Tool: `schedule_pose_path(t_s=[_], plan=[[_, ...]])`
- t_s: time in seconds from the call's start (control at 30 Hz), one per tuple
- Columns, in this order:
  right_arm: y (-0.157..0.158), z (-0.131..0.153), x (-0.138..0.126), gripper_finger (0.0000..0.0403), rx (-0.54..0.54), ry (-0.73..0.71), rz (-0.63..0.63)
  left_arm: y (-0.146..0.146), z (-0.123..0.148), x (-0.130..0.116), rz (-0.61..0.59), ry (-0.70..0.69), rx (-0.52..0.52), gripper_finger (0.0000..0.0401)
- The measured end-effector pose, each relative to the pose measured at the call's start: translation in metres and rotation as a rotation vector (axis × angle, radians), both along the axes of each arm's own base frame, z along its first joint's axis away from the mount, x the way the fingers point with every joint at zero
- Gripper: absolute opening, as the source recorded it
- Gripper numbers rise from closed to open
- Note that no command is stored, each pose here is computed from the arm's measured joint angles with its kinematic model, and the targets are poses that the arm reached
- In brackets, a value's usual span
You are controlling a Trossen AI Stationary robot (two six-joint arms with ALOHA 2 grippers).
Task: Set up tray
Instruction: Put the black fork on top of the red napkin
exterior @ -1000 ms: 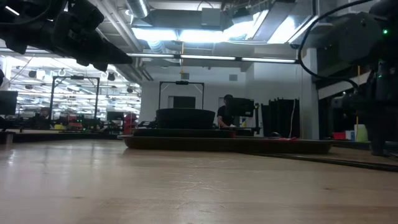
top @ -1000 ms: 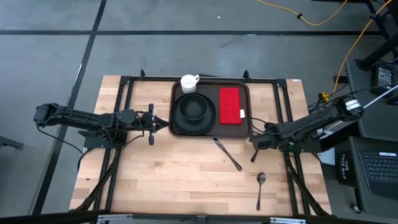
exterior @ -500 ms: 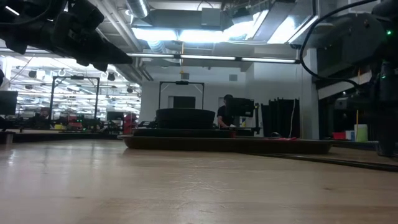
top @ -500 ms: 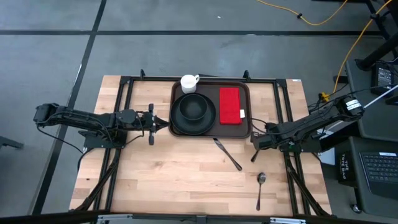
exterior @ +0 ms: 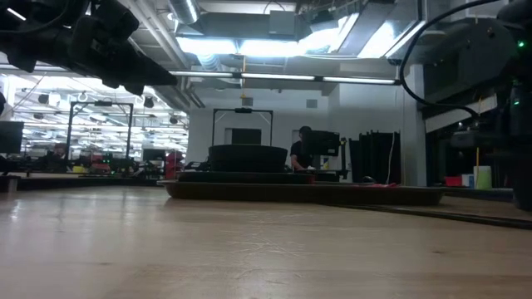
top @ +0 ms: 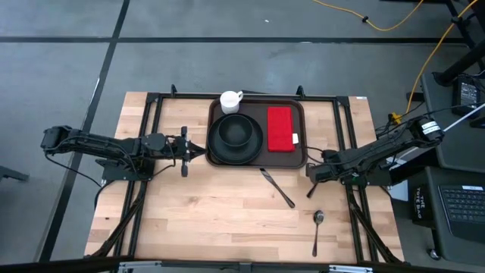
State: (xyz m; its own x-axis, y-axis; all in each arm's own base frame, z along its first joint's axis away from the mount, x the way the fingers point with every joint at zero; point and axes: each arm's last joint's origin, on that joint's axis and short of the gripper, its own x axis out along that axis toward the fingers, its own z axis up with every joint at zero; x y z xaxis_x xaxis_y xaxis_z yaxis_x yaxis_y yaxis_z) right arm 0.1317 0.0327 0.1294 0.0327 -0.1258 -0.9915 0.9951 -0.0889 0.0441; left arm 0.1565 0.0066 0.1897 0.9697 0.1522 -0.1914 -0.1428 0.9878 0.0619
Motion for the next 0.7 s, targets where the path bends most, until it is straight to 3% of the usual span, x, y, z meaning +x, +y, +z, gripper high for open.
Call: schedule_pose_path(t_s=[0.7], plan=[[-0.0004, -0.0002, -0.0004, 0.0037, -0.014, 0.017, 0.115, 0.0000, 0.0000, 0.0000, 0.000, 0.000, -0.001, 0.0005]])
